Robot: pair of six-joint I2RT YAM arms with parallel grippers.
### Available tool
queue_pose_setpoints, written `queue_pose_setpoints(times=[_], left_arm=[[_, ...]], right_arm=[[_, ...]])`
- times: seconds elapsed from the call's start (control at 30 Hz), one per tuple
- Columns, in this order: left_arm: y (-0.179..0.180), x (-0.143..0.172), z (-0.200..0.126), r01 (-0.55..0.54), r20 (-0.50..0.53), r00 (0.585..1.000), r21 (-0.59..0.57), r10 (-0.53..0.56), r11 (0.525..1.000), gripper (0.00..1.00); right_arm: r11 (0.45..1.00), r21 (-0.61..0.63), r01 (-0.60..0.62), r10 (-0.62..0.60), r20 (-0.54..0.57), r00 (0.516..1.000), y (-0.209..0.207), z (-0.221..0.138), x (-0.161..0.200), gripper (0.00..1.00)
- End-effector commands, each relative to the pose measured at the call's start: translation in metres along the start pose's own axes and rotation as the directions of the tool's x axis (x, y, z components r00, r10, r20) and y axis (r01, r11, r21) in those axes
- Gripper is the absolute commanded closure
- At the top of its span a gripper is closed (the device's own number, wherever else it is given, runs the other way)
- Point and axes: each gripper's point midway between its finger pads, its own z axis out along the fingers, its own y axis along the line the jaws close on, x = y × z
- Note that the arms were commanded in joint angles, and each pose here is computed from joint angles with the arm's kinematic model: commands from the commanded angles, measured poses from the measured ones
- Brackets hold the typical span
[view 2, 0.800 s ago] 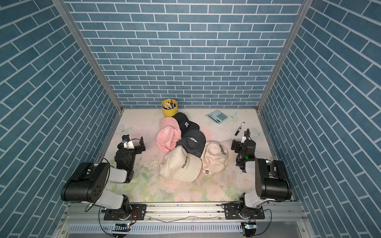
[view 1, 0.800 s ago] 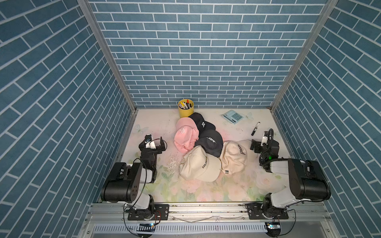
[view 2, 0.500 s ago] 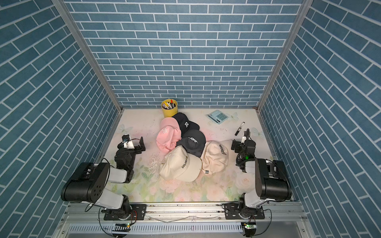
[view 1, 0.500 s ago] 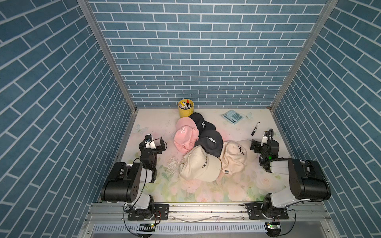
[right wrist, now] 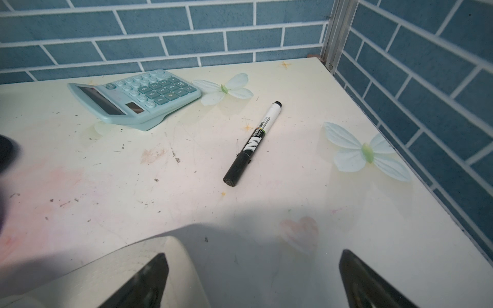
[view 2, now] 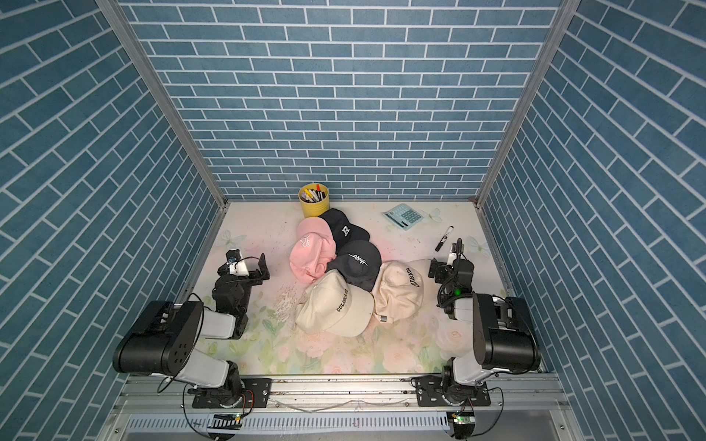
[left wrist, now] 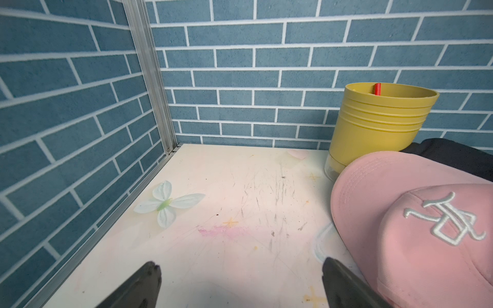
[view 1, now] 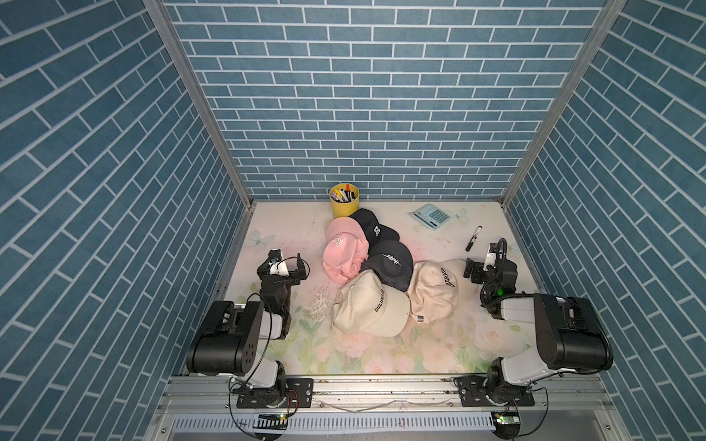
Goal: Open the adjustable buckle of the baseball cap
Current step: Pick up the baseball cap from the center of the board.
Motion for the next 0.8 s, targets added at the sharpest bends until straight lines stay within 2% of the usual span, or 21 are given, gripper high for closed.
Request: queue_pose_setpoints(times=[0.0, 0.07, 0.2, 0.33, 0.4, 0.47, 0.53, 0.63, 0.77], left_arm=[[-0.009, -0.009, 0.006, -0.021, -0.014, 1.000, 0.043, 0.022, 0.999, 0.00], [-0.014, -0.021, 0.013, -0.031, -0.039, 0.999, 0.065, 0.033, 0.997, 0.00], [-0.017, -0.051, 0.006, 0.013, -0.016, 1.000, 0.089, -0.011, 0.996, 0.00], [-0.032, -0.071, 0.007, 0.075, -0.116, 0.991, 0.129, -0.060, 0.989, 0.00], [-0.051, -0.088, 0.007, 0.056, -0.152, 0.988, 0.164, -0.031, 0.985, 0.00], [-0.077, -0.106, 0.002, 0.015, -0.146, 0.989, 0.207, 0.015, 0.978, 0.00], [-0.102, -0.122, -0.002, -0.008, -0.125, 0.991, 0.248, 0.041, 0.969, 0.00], [-0.132, -0.146, -0.005, 0.022, -0.103, 0.995, 0.308, 0.011, 0.951, 0.00], [-0.175, -0.162, -0.009, 0.027, -0.108, 0.994, 0.396, 0.018, 0.918, 0.00]], right_arm=[[0.991, 0.127, -0.037, 0.033, 0.027, 0.999, -0.023, -0.005, -0.017, 0.01], [0.985, 0.168, -0.029, 0.031, -0.006, 1.000, -0.030, -0.013, -0.032, 0.01], [0.993, 0.113, 0.031, -0.011, -0.173, 0.985, -0.020, -0.030, -0.044, 0.01], [0.997, 0.077, -0.021, 0.046, -0.342, 0.939, -0.011, -0.060, -0.052, 0.07], [0.997, 0.023, -0.075, 0.078, -0.413, 0.907, 0.004, -0.078, -0.053, 0.12], [0.995, -0.041, -0.093, 0.064, -0.455, 0.888, 0.023, -0.094, -0.053, 0.15], [0.993, -0.103, -0.062, 0.003, -0.496, 0.868, 0.042, -0.111, -0.051, 0.16], [0.986, -0.165, -0.029, -0.070, -0.561, 0.825, 0.067, -0.134, -0.036, 0.16], [0.988, -0.132, -0.086, -0.022, -0.658, 0.753, 0.076, -0.147, -0.001, 0.18]])
